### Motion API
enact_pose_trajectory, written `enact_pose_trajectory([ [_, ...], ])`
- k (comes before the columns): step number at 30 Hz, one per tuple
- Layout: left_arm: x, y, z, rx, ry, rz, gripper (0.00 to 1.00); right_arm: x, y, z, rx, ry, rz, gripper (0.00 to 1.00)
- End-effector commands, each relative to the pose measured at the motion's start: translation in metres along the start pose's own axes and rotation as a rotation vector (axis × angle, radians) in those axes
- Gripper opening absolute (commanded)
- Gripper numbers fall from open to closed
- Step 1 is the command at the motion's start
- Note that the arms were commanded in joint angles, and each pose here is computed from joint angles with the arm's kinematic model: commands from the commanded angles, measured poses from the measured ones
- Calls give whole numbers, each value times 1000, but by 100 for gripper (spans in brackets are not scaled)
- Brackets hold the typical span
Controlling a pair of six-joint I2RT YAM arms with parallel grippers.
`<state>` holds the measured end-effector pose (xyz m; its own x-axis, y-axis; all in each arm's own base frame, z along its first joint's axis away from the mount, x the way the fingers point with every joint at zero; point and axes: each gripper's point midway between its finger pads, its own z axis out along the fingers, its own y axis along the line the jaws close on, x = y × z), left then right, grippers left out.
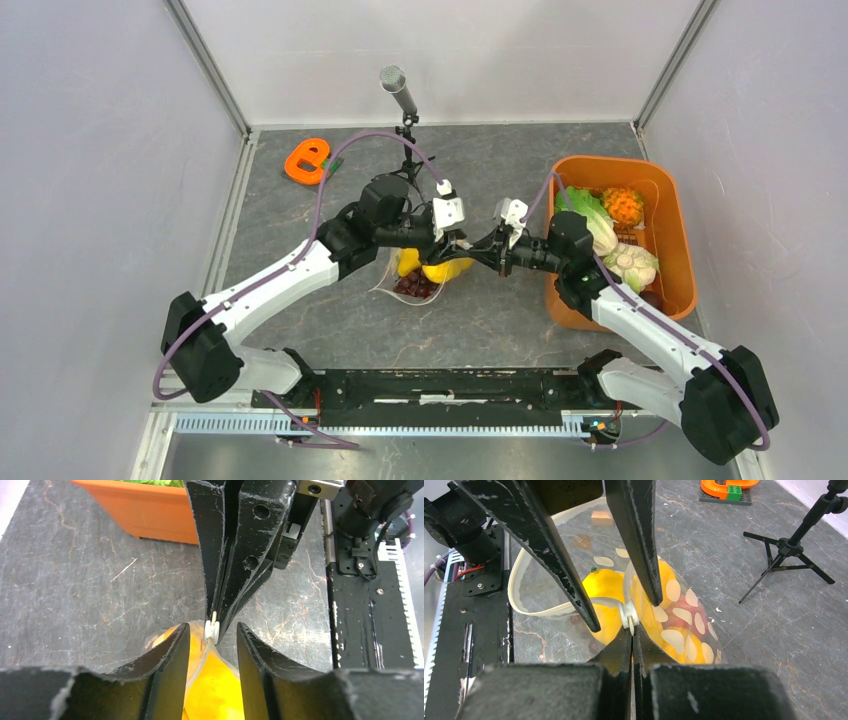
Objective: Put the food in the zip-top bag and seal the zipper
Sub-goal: Zip the zipper food storage bag at the center of the board.
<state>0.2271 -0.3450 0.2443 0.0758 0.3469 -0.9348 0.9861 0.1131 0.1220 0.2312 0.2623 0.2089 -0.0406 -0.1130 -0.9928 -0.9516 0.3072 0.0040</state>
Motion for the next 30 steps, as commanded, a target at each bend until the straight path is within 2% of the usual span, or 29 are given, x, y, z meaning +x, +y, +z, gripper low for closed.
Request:
enact_pose_trajectory([
  [1,-14,-1,1,49,-24,41,42,-8,3,-1,1,-24,-38,0],
  [5,-9,-1,3,62,15,22,33,-8,3,-2,6,-26,-42,0],
  [7,-8,-2,4,73,19,20,22,-8,3,-3,7,-26,-47,0],
  [14,-5,-3,-2,69,64,-12,7,-5,-7,-4,62,-10,-52,0],
  [19,-1,-5,-8,57,83,-20,2,-4,-12,-5,96,-12,-55,0],
  [30,10,-8,-14,40,137,-53,2,5,-19,-4,132,-5,-33,0],
])
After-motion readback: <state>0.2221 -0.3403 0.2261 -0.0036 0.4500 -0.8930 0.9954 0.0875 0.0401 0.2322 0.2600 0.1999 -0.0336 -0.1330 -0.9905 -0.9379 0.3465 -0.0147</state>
